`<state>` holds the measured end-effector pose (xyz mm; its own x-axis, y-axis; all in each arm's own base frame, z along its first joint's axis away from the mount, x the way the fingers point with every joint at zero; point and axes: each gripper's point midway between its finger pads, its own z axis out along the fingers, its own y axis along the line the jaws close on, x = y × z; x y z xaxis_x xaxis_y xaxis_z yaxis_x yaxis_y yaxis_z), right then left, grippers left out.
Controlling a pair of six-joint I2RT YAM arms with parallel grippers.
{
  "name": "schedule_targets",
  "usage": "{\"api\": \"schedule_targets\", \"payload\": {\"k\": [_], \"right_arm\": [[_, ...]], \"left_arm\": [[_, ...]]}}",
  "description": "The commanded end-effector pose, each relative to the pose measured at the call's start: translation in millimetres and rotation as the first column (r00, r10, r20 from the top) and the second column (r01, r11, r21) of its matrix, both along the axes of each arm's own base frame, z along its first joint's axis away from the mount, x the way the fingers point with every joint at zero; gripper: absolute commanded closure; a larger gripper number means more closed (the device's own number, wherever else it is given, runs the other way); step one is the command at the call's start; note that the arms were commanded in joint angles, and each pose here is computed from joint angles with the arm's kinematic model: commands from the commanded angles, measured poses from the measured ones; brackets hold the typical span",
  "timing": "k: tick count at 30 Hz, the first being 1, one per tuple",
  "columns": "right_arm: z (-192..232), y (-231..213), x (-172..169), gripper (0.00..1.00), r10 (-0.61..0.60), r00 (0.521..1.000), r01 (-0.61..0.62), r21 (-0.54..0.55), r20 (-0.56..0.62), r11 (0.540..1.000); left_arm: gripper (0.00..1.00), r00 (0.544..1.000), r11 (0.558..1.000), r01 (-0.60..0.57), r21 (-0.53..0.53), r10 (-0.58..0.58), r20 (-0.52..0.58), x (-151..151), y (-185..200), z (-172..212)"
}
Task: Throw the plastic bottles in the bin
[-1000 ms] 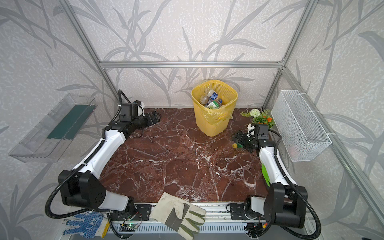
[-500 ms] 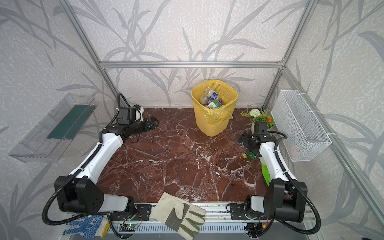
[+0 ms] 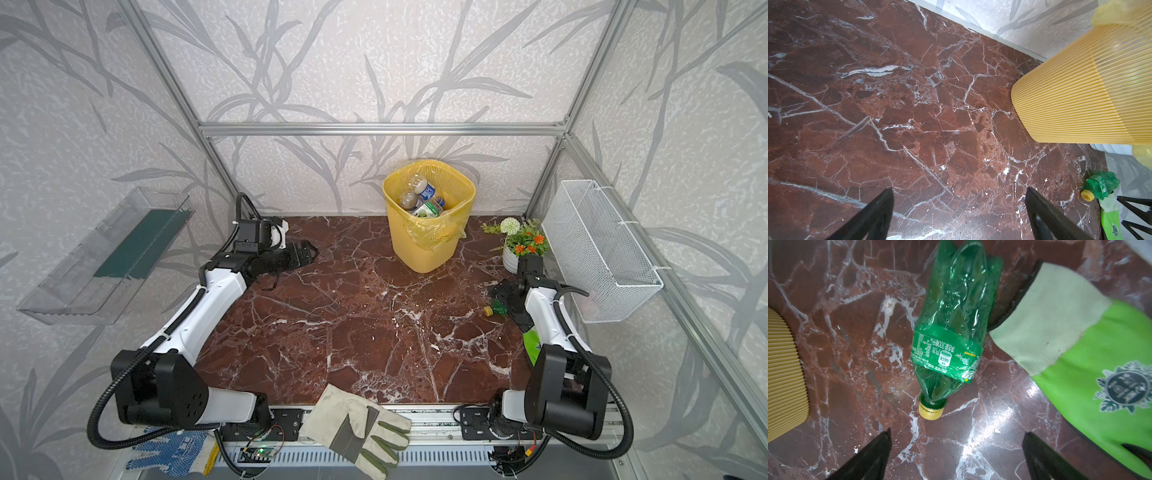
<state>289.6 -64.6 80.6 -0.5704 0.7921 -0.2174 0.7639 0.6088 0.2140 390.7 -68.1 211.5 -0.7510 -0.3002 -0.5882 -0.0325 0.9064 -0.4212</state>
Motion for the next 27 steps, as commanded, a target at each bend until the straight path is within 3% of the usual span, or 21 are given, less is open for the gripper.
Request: {"api": "schedule_targets", "payload": {"k": [1, 14, 27], "right_arm": [[2.6, -2.2, 24.3, 0.01, 0.023, 1.0, -0.023, 0.01, 0.021, 1.0], [-16.2, -10.2, 57.1, 0.01, 0.043, 0.999, -0.043, 0.002, 0.013, 0.999], [-14.1, -14.3, 37.3, 0.01, 0.035, 0.999, -0.035, -0.037, -0.018, 0.999]], "left_arm": [[0.02, 1.0, 1.0, 0.015, -0.001, -0.015, 0.007, -1.9, 0.8, -0.8], [0.02, 0.999, 0.999, 0.031, -0.03, -0.032, -0.015, -0.3, -3.7, -8.3], [0.03, 0.999, 0.998, 0.043, -0.051, -0.044, -0.016, 0.6, -6.7, -8.3]]}}
